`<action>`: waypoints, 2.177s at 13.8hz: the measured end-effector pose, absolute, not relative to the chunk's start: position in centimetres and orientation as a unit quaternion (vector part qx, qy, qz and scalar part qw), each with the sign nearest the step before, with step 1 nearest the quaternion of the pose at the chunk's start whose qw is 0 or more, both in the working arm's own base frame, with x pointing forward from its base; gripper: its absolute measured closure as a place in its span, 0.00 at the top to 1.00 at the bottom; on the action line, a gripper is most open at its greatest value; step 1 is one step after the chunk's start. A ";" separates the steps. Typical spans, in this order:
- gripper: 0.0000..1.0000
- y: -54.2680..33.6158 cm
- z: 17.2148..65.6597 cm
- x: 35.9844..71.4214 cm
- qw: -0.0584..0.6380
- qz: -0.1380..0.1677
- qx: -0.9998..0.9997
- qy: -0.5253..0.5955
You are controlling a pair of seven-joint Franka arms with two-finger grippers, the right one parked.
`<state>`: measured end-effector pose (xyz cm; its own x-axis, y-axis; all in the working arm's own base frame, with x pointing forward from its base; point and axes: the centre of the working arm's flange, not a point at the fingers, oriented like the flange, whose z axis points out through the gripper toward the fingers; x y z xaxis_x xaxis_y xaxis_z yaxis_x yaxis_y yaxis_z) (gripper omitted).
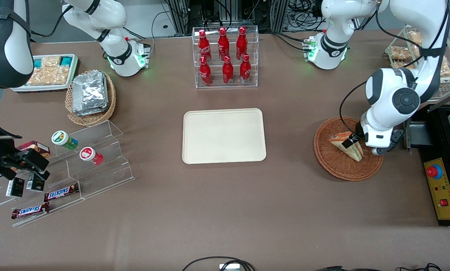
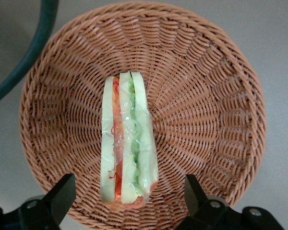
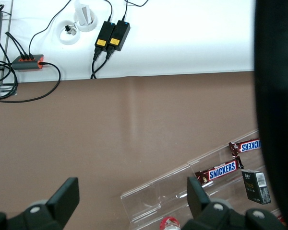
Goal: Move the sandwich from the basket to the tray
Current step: 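Lower the left gripper and close it on the sandwich's upright edge, then lift the sandwich and carry it toward the cream tray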
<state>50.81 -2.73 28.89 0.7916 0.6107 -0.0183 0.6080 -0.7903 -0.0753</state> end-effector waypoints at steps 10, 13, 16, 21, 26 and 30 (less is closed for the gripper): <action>1.00 -2.6 24.0 49.6 0.019 0.013 -0.940 -0.339; 1.00 -2.4 24.0 49.6 0.018 0.012 -0.940 -0.342; 0.93 -2.2 24.0 49.6 0.018 0.012 -0.939 -0.343; 0.48 -1.9 24.0 49.7 0.018 0.012 -0.937 -0.349; 0.29 -1.5 26.0 50.1 0.027 0.020 -0.936 -0.351; 0.19 -3.0 34.7 52.4 0.051 0.032 -0.940 -0.337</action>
